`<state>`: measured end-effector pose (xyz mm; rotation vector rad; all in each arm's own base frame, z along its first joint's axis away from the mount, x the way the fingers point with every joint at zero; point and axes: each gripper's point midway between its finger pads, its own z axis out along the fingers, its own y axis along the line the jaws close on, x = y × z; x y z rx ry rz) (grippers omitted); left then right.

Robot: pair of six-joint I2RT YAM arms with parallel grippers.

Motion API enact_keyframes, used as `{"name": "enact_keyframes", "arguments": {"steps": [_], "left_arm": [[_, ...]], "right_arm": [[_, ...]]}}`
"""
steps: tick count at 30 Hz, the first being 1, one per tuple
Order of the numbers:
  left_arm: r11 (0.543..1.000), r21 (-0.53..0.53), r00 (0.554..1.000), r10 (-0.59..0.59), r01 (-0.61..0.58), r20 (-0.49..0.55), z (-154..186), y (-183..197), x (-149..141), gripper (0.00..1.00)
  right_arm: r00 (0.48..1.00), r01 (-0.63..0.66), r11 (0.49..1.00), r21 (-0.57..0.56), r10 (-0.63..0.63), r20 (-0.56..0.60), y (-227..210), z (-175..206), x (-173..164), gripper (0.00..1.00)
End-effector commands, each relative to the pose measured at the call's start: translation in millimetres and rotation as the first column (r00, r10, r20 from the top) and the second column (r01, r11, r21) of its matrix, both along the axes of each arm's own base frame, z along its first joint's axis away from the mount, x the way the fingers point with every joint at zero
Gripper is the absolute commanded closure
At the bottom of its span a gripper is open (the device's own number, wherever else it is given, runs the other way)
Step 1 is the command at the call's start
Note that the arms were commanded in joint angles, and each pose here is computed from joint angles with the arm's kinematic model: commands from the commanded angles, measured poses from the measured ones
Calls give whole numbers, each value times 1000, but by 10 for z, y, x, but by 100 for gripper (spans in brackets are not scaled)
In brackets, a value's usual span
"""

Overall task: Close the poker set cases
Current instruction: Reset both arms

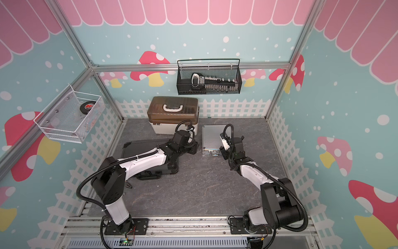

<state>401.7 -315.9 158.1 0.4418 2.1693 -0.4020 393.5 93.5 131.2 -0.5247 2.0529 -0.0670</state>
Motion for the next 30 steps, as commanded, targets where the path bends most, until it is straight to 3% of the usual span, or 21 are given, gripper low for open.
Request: {"name": "enact_keyframes", "arguments": {"steps": [1, 2, 3, 10, 13, 17, 22, 25, 30], "left_arm": [[999, -11, 991, 33, -32, 133, 264, 179, -5, 32], [1000, -12, 988, 30, -28, 151, 289, 222, -51, 13], [999, -18, 983, 38, -35, 179, 345, 289, -94, 1], [985, -74, 941, 172, -157, 292, 606, 953, -423, 1], [961, -88, 910, 278, -264, 307, 635, 1376, -513, 1], [922, -59, 868, 381, -383, 319, 616, 1823, -616, 1], [850, -45, 782, 501, -524, 371, 588, 2305, -782, 1], [817, -78, 740, 554, -571, 381, 573, 2521, -868, 1], [785, -94, 693, 591, -613, 414, 551, 2765, -952, 1]], "right_arm": [[988, 127, 990, 59, -131, 76, -192, 160, -17, 39], [986, 133, 989, 62, -138, 91, -214, 182, -46, 37], [983, 146, 987, 61, -151, 103, -248, 189, -78, 34], [962, 245, 969, 38, -248, 116, -511, 102, -232, 21], [953, 265, 962, 59, -271, 135, -586, 76, -241, 12], [948, 275, 958, 78, -284, 147, -642, -4, -209, 11], [949, 272, 960, 71, -280, 145, -691, -139, -131, 10], [951, 267, 962, 47, -271, 146, -710, -171, -83, 10], [922, 299, 954, 30, -296, 249, -817, -159, -97, 9]]}}
